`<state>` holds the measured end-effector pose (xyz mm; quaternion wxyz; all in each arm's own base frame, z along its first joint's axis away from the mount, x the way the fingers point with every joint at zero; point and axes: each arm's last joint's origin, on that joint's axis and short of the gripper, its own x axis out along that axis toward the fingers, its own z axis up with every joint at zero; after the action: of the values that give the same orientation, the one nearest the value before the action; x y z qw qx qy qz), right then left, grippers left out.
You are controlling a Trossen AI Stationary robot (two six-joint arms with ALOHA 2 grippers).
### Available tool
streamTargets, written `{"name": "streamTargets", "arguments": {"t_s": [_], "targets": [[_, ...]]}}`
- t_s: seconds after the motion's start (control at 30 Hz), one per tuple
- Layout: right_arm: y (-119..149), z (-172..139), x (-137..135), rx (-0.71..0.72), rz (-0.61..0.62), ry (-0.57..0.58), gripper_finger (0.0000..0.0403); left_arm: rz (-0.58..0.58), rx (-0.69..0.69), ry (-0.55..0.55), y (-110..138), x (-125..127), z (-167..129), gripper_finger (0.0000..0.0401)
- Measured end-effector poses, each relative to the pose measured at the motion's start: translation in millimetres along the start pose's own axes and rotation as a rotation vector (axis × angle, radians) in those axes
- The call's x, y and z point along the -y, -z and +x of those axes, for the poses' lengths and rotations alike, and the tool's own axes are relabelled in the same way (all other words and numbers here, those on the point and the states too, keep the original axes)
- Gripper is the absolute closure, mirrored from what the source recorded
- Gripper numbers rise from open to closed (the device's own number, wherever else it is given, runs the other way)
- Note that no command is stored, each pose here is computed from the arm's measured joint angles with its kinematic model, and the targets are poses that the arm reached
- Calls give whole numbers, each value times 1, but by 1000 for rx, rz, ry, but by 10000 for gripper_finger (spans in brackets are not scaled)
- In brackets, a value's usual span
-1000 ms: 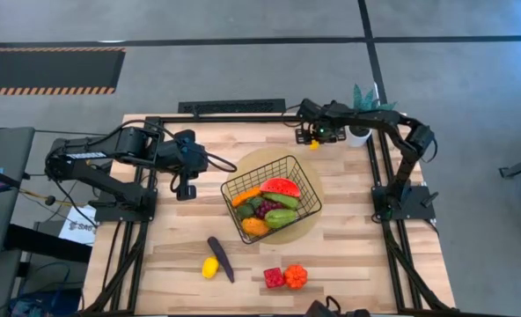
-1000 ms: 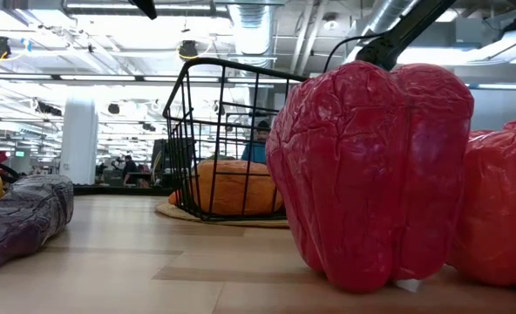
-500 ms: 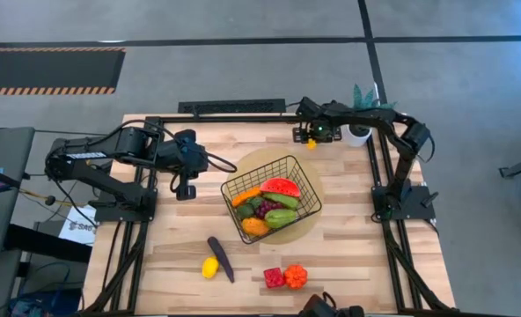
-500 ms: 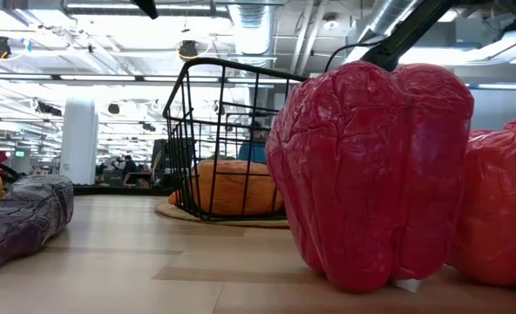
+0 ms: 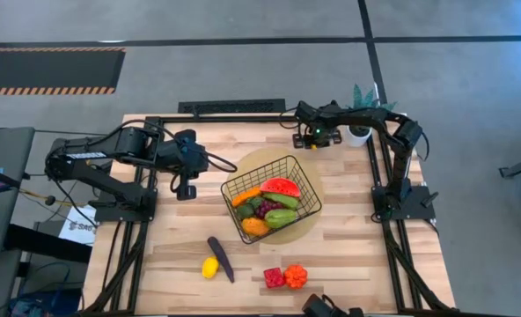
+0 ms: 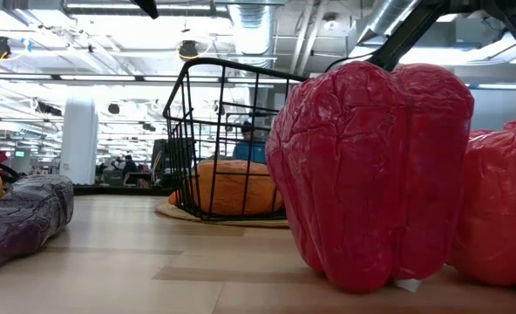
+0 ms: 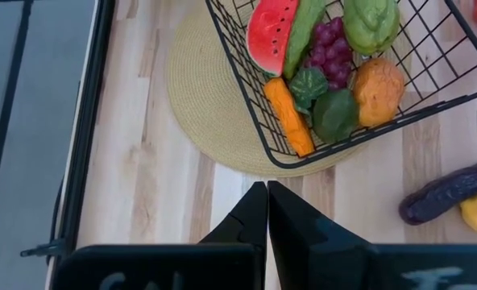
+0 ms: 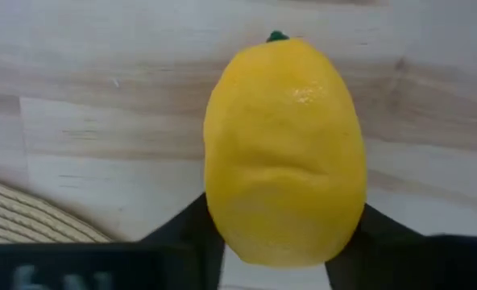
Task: Build produce basket
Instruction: Put the top yellow lemon into the wire basket
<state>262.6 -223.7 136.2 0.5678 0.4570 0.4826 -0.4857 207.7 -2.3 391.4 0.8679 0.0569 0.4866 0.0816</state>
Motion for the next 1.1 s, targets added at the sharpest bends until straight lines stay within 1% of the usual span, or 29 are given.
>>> {"name": "streamTargets", "arguments": {"t_s": [0.03,0.07,0.37,0.53,0.6,0.77,0.87,1.0,1.1], "targets": [[0,0,0,-1,0,1,261,-3,0,0,0,0,0,401],[0,0,0,-2,-1,1,263,-4,0,1,0,0,0,401],[3,1,0,-22,-16,1,263,-6,0,1,0,0,0,401],[9,-9,-4,-17,-83,-26,263,-11,0,2,0,0,0,401],[15,-20,-5,-30,-96,-51,263,-11,0,2,0,0,0,401],[24,-59,-9,68,-151,-121,263,-10,0,2,0,0,0,401],[36,-84,-9,111,-181,-162,263,-10,0,1,0,0,0,401],[58,-119,-10,164,-234,-239,263,-9,0,2,0,0,0,401],[81,-146,-13,210,-277,-324,263,-8,-1,1,0,0,0,401]]}}
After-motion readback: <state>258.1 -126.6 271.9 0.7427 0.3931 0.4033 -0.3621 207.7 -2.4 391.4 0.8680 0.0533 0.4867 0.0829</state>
